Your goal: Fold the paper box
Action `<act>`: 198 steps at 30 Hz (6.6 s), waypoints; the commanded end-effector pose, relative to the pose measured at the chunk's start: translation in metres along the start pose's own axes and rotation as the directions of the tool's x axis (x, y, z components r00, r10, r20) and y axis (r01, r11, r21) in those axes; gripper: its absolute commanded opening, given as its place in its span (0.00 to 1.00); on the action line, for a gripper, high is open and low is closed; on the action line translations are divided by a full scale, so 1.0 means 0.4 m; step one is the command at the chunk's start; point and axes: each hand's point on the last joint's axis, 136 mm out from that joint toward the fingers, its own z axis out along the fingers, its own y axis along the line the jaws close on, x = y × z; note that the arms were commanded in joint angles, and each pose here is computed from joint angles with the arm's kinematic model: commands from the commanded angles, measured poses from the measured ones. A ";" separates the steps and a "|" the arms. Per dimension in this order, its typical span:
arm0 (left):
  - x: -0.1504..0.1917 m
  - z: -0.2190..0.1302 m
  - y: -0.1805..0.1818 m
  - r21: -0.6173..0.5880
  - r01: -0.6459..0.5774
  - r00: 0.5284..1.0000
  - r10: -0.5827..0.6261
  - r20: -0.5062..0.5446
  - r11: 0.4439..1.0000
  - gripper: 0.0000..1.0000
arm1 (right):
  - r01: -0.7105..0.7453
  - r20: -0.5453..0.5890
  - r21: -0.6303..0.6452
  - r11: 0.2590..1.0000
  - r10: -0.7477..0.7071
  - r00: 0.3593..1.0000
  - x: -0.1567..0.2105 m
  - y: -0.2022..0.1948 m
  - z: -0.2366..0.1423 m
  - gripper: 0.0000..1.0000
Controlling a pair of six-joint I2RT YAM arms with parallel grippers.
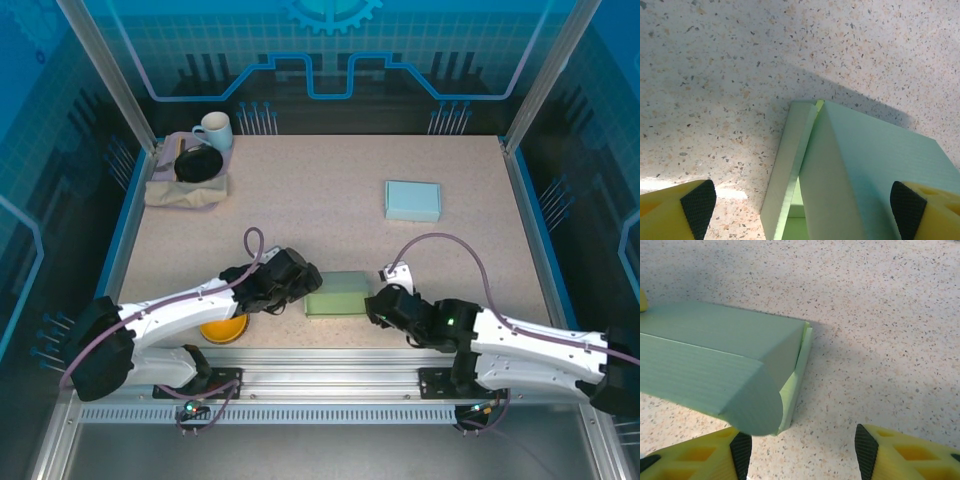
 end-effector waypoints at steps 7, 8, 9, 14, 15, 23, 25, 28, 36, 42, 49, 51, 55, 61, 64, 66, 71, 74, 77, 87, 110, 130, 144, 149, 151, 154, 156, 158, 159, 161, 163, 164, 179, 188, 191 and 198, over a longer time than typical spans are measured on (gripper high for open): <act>0.006 0.013 0.050 -0.076 -0.010 0.999 0.012 0.030 0.997 0.94 | 0.000 -0.004 -0.025 1.000 0.000 1.000 -0.017 -0.013 -0.066 0.65; 0.007 0.014 0.052 -0.078 -0.012 0.999 0.014 0.029 0.997 0.94 | 0.006 0.002 -0.022 1.000 -0.006 1.000 -0.025 -0.013 -0.073 0.66; 0.007 0.015 0.054 -0.082 -0.012 0.999 0.015 0.030 0.997 0.94 | 0.011 0.008 -0.020 1.000 -0.011 1.000 -0.034 -0.012 -0.077 0.67; 0.009 0.021 0.060 -0.093 -0.017 0.999 0.019 0.027 0.995 0.94 | 0.075 0.020 0.007 0.997 -0.075 0.997 -0.073 -0.001 -0.087 0.73; 0.009 0.022 0.060 -0.095 -0.018 0.999 0.020 0.027 0.995 0.94 | 0.088 0.016 0.014 0.996 -0.088 0.996 -0.077 0.001 -0.085 0.74; 0.013 0.033 0.055 -0.101 -0.025 0.999 0.027 0.016 0.995 0.94 | 0.123 -0.064 0.035 0.992 -0.120 0.991 -0.098 0.018 -0.013 0.80; 0.015 0.037 0.055 -0.102 -0.025 1.000 0.026 0.013 0.994 0.94 | 0.112 -0.085 0.028 0.993 -0.109 0.990 -0.092 0.018 0.013 0.80; 0.022 0.048 0.054 -0.106 -0.026 1.000 0.026 0.002 0.994 0.94 | 0.092 -0.115 0.000 0.996 -0.092 0.989 -0.080 0.026 0.055 0.80; 0.021 0.076 0.031 -0.105 -0.041 0.999 0.040 -0.009 0.994 0.93 | 0.102 -0.174 -0.029 0.994 -0.106 0.979 -0.051 0.049 0.156 0.81; -0.003 0.113 0.002 -0.080 -0.027 0.999 0.024 -0.046 0.996 0.91 | 0.077 -0.209 -0.011 0.997 -0.078 0.975 -0.029 0.030 0.218 0.81; -0.045 0.168 -0.055 -0.057 -0.041 0.994 0.036 -0.101 0.998 0.89 | 0.034 -0.242 -0.004 0.999 -0.034 0.970 -0.018 0.016 0.279 0.81; -0.060 0.172 -0.075 -0.047 -0.052 0.993 0.047 -0.104 0.998 0.89 | 0.028 -0.239 0.002 1.000 -0.027 0.971 -0.027 0.010 0.293 0.81; -0.095 0.155 -0.105 -0.045 -0.093 0.993 0.090 -0.074 0.995 0.89 | 0.013 -0.223 0.000 1.000 -0.013 0.975 -0.048 -0.007 0.322 0.80; -0.122 0.114 -0.117 -0.064 -0.168 0.985 0.165 -0.060 0.984 0.92 | -0.004 -0.226 0.010 1.000 0.006 0.974 -0.065 -0.042 0.349 0.80; -0.112 0.101 -0.121 -0.048 -0.187 0.979 0.183 -0.086 0.981 0.94 | -0.014 -0.229 0.005 1.000 0.014 0.973 -0.067 -0.050 0.353 0.80; -0.097 0.105 -0.115 -0.048 -0.185 0.977 0.178 -0.116 0.982 0.96 | -0.019 -0.230 -0.006 1.000 0.017 0.973 -0.069 -0.050 0.354 0.80; -0.067 0.132 -0.106 -0.032 -0.161 0.972 0.153 -0.176 0.986 0.96 | -0.018 -0.236 -0.027 0.999 0.011 0.972 -0.068 -0.045 0.353 0.79; -0.050 0.130 -0.131 0.011 -0.112 0.971 0.112 -0.210 0.994 0.96 | -0.019 -0.238 -0.025 1.000 0.012 0.971 -0.066 -0.048 0.352 0.79; -0.052 0.120 -0.129 -0.031 -0.082 0.975 0.073 -0.211 0.996 0.95 | -0.022 -0.244 -0.020 1.000 0.017 0.970 -0.058 -0.053 0.353 0.79; -0.027 0.121 -0.076 -0.149 -0.181 0.962 0.144 -0.231 0.972 0.97 | -0.034 -0.258 -0.005 0.999 0.032 0.966 -0.045 -0.066 0.358 0.79; 0.008 0.162 -0.069 -0.156 -0.146 0.961 0.103 -0.258 0.977 0.97 | -0.049 -0.274 -0.003 0.999 0.046 0.961 -0.027 -0.077 0.355 0.79; -0.010 0.116 -0.136 -0.084 -0.107 0.968 0.085 -0.234 0.991 0.96 | -0.062 -0.280 0.012 0.998 0.063 0.958 -0.019 -0.083 0.354 0.79; 0.000 0.163 -0.087 -0.144 -0.093 0.971 0.057 -0.232 0.985 0.93 | -0.054 -0.282 0.018 0.998 0.057 0.958 -0.022 -0.088 0.344 0.79; 0.003 0.171 -0.067 -0.160 -0.085 0.972 0.046 -0.231 0.983 0.93 | -0.067 -0.266 0.012 0.998 0.068 0.962 -0.050 -0.083 0.313 0.79; 0.004 0.176 -0.062 -0.163 -0.078 0.972 0.038 -0.232 0.984 0.93 | -0.083 -0.264 0.007 0.997 0.082 0.961 -0.060 -0.080 0.295 0.79; 0.008 0.179 -0.062 -0.161 -0.065 0.972 0.026 -0.233 0.985 0.93 | -0.117 -0.252 -0.013 0.993 0.110 0.961 -0.074 -0.070 0.267 0.79; 0.011 0.182 -0.066 -0.152 -0.053 0.971 0.015 -0.238 0.987 0.92 | -0.136 -0.243 -0.031 0.990 0.124 0.962 -0.077 -0.063 0.254 0.79; 0.013 0.183 -0.075 -0.137 -0.041 0.970 0.007 -0.241 0.990 0.90 | -0.140 -0.237 -0.025 0.990 0.131 0.963 -0.073 -0.068 0.252 0.78; 0.014 0.183 -0.079 -0.132 -0.038 0.969 0.004 -0.245 0.991 0.88 | -0.137 -0.241 -0.015 0.991 0.129 0.962 -0.067 -0.074 0.254 0.78; 0.015 0.181 -0.087 -0.119 -0.034 0.969 0.004 -0.247 0.992 0.86 | -0.130 -0.250 0.003 0.992 0.126 0.960 -0.056 -0.082 0.261 0.78; 0.016 0.176 -0.090 -0.116 -0.032 0.969 0.003 -0.247 0.993 0.85 | -0.124 -0.262 0.017 0.992 0.125 0.957 -0.044 -0.089 0.268 0.77; 0.015 0.174 -0.091 -0.115 -0.033 0.970 0.004 -0.245 0.993 0.85 | -0.124 -0.262 0.025 0.992 0.126 0.957 -0.040 -0.092 0.271 0.78; 0.032 0.181 -0.085 -0.114 -0.004 0.966 -0.026 -0.256 0.993 0.79 | -0.127 -0.292 0.025 0.992 0.128 0.948 -0.016 -0.090 0.294 0.74; 0.037 0.191 -0.070 -0.137 -0.002 0.965 -0.034 -0.260 0.991 0.75 | -0.117 -0.279 0.027 0.993 0.120 0.953 -0.033 -0.090 0.285 0.73; 0.039 0.195 -0.068 -0.139 0.004 0.964 -0.040 -0.261 0.990 0.75 | -0.117 -0.277 0.023 0.993 0.119 0.953 -0.040 -0.089 0.277 0.73; 0.039 0.202 -0.060 -0.151 0.002 0.966 -0.041 -0.257 0.989 0.75 | -0.166 -0.254 0.034 0.986 0.169 0.952 -0.063 -0.093 0.226 0.73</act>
